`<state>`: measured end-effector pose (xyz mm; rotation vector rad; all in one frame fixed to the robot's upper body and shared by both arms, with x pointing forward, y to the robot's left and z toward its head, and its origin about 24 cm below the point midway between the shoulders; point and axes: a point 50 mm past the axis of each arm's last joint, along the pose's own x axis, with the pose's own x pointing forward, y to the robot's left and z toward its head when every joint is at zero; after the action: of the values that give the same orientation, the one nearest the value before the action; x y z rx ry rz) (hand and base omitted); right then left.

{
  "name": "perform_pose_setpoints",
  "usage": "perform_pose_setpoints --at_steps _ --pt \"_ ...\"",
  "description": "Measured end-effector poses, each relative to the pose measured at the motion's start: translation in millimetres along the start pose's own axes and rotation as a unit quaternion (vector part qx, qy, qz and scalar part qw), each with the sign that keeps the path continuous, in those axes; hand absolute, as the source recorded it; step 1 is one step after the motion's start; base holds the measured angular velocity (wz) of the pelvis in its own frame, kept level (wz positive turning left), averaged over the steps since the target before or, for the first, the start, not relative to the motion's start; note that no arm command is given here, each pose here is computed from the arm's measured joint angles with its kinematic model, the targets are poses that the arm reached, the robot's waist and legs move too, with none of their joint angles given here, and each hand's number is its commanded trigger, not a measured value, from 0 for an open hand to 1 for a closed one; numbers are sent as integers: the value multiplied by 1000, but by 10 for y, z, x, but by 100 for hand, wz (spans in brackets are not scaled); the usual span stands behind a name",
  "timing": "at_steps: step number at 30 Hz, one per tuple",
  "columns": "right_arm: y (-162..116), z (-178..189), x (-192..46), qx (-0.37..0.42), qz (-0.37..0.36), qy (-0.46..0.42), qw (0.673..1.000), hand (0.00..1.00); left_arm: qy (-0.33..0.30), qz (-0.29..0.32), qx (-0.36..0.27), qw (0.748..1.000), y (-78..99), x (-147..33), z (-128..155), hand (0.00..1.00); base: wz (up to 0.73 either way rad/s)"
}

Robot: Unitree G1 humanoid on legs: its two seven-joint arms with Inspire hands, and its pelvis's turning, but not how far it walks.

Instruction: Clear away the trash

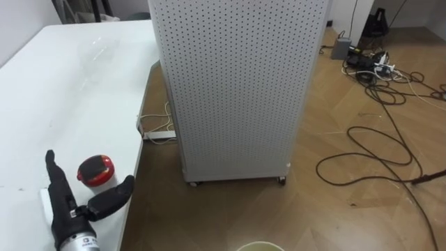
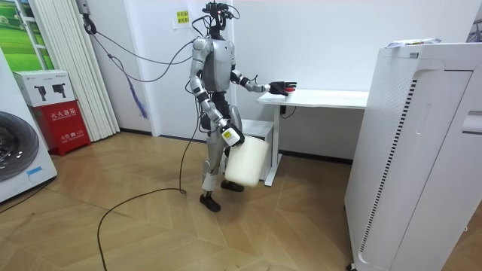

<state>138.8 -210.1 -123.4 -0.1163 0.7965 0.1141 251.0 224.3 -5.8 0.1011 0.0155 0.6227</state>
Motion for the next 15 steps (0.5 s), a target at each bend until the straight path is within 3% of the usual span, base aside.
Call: perform_pose_setpoints --at_steps 15 --pt "74 -6 17 9 7 4 1000 100 14 -16 10 1000 -23 6 -29 0 -1"
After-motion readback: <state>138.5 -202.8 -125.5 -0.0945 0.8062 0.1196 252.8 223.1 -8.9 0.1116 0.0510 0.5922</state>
